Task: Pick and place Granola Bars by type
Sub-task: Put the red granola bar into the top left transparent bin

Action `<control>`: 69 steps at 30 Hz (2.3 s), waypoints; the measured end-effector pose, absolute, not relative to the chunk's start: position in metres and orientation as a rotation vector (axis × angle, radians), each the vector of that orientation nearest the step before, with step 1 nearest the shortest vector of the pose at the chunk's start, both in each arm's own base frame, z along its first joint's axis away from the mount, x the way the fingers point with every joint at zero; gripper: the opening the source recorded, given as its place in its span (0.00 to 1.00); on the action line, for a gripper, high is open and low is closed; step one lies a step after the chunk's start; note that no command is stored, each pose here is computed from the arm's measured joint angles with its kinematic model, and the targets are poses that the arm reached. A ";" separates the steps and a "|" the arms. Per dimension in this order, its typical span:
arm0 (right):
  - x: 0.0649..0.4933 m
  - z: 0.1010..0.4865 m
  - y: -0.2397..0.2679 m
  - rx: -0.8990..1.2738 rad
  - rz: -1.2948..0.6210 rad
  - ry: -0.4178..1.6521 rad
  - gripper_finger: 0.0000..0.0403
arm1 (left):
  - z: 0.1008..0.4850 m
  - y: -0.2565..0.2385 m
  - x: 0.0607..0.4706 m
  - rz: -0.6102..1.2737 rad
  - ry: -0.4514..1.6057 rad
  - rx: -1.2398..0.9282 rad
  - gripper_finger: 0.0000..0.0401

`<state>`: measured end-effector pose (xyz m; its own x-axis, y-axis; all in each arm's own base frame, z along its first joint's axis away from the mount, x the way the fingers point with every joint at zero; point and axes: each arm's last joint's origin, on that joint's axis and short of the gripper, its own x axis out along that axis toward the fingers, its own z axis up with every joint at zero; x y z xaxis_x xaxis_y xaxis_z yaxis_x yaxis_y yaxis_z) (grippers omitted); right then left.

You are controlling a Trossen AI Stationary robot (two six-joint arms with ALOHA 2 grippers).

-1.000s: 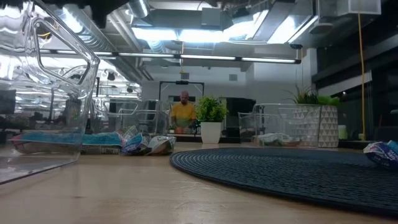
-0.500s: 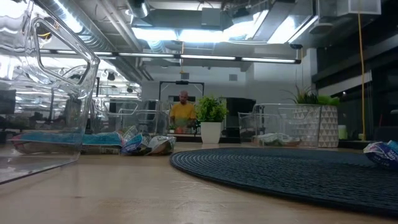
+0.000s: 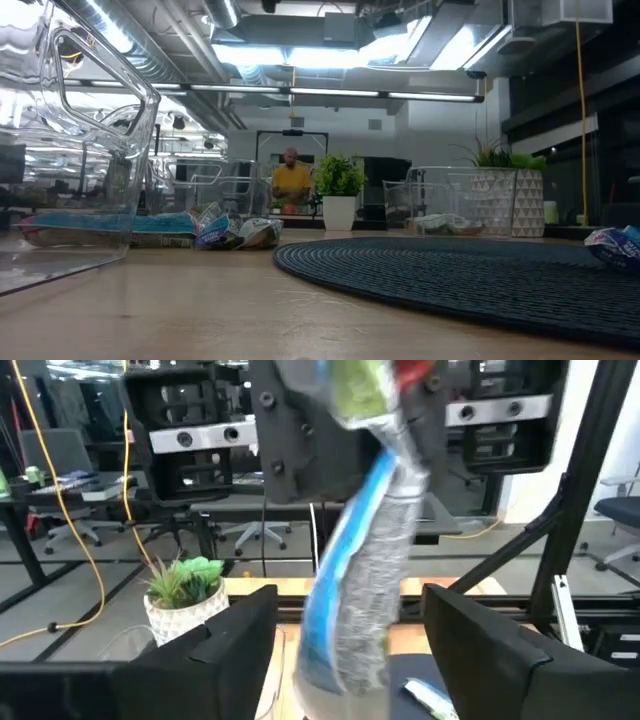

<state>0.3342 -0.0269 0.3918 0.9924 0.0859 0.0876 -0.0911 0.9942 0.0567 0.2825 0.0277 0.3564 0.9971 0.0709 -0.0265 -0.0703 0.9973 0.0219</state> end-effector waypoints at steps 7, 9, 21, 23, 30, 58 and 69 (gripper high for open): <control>0.334 0.393 -0.027 0.059 0.094 -0.095 0.09 | 0.360 0.028 0.291 0.056 0.032 0.020 0.36; 0.334 0.393 -0.027 0.059 0.093 -0.094 0.09 | 0.360 0.028 0.291 0.056 0.032 0.020 0.26; 0.333 0.394 -0.025 -0.006 0.153 -0.105 0.18 | 0.363 0.029 0.288 0.080 0.022 0.022 0.08; 0.331 0.396 -0.024 -0.009 0.174 -0.111 0.25 | 0.366 0.028 0.285 0.081 0.013 0.031 0.08; 0.309 0.414 -0.022 -0.051 0.180 -0.133 0.49 | 0.385 0.027 0.256 0.153 -0.016 0.081 0.07; 0.266 0.403 -0.038 -0.199 -0.054 0.222 0.60 | 0.375 0.089 0.177 0.585 0.338 0.016 0.07; 0.262 0.396 -0.044 -0.236 -0.063 0.304 0.60 | 0.342 0.144 0.188 0.628 0.449 -0.243 0.09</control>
<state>0.2622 -0.0443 0.3963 0.9524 -0.0965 -0.2891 0.0258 0.9707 -0.2390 0.1882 0.1441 0.3419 0.7178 0.5102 -0.4737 -0.6135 0.7852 -0.0840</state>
